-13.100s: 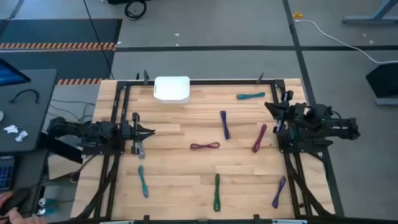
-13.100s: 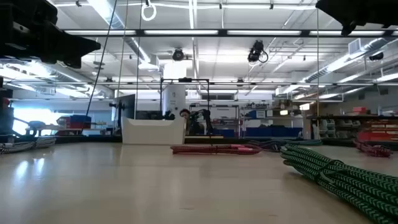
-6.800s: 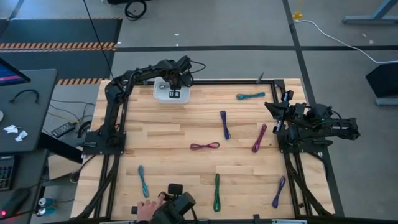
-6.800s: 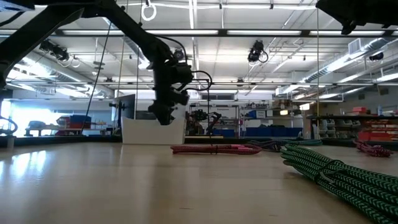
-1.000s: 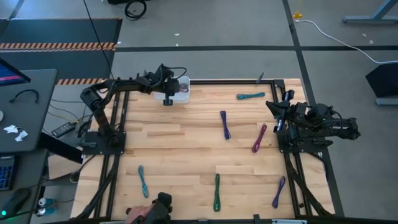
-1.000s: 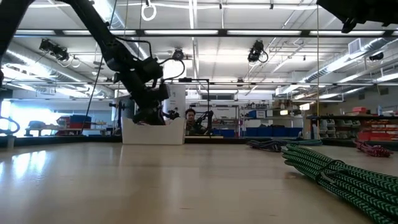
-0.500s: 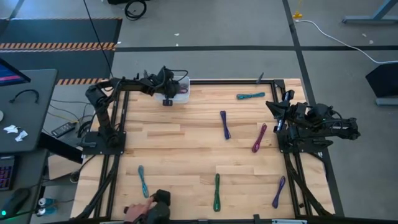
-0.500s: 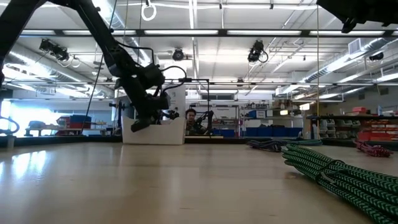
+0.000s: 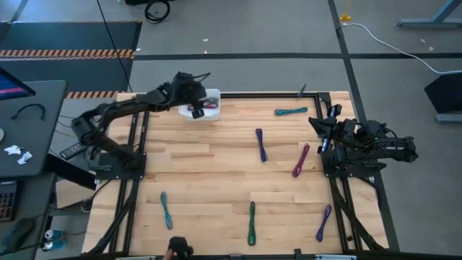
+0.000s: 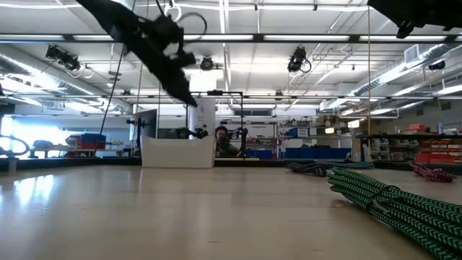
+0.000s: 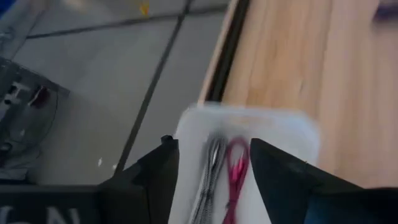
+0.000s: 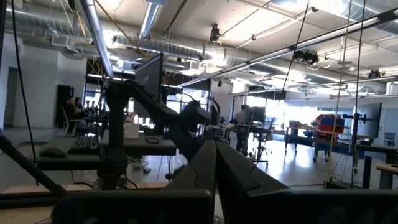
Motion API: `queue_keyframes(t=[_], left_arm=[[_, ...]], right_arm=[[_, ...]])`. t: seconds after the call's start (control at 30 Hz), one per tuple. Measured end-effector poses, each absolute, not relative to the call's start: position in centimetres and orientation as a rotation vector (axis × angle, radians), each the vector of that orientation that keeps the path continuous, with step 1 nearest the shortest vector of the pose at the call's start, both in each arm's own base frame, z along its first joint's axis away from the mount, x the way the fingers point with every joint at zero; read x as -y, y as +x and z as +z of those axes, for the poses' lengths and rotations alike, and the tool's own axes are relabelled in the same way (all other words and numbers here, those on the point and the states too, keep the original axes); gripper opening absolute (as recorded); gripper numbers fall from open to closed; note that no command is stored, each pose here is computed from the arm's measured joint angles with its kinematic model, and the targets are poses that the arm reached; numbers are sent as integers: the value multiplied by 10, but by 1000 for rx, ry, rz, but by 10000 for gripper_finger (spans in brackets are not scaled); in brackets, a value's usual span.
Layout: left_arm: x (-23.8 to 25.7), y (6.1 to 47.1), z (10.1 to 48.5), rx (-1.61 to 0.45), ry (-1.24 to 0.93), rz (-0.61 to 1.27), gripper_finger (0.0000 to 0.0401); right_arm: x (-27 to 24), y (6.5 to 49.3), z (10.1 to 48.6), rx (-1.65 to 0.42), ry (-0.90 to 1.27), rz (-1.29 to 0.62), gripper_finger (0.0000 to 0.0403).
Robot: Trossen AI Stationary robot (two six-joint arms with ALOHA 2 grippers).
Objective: Pick and place USB-C Cables
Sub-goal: Put the bottom blue charger cable into the white bin
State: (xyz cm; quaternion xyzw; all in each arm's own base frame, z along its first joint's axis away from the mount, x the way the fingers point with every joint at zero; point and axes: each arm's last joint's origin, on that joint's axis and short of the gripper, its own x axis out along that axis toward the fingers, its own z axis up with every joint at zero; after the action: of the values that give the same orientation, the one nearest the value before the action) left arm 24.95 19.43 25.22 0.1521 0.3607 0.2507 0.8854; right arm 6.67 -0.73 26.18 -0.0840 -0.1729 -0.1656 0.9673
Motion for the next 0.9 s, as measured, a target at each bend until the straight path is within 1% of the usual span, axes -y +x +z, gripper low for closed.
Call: queue_keyframes(t=[0.13,0.23,0.33,0.43,0.5,0.6,0.7,0.77,0.83,0.9], left_arm=[[-162,241,286,-579,122,447,184],[-134,234,305,-480,-66,289,172],[-103,226,316,-468,-197,135,159],[-68,217,318,-560,-321,58,146],[-45,212,314,-666,-395,30,137],[-11,202,304,-861,-530,40,125],[20,194,295,-1032,-730,108,118],[40,192,291,-1107,-878,170,118],[58,190,287,-1163,-1005,241,123],[73,190,283,-1208,-1125,327,137]], right_arm=[[7,67,262,350,-170,-334,14],[7,67,262,350,-170,-334,14],[7,67,262,350,-170,-335,14],[7,67,262,350,-170,-334,14],[7,67,262,350,-170,-334,14],[7,67,262,350,-170,-335,14],[7,67,262,350,-170,-334,14],[7,67,262,349,-170,-334,14],[7,67,262,350,-170,-335,14],[7,67,262,350,-170,-334,14]])
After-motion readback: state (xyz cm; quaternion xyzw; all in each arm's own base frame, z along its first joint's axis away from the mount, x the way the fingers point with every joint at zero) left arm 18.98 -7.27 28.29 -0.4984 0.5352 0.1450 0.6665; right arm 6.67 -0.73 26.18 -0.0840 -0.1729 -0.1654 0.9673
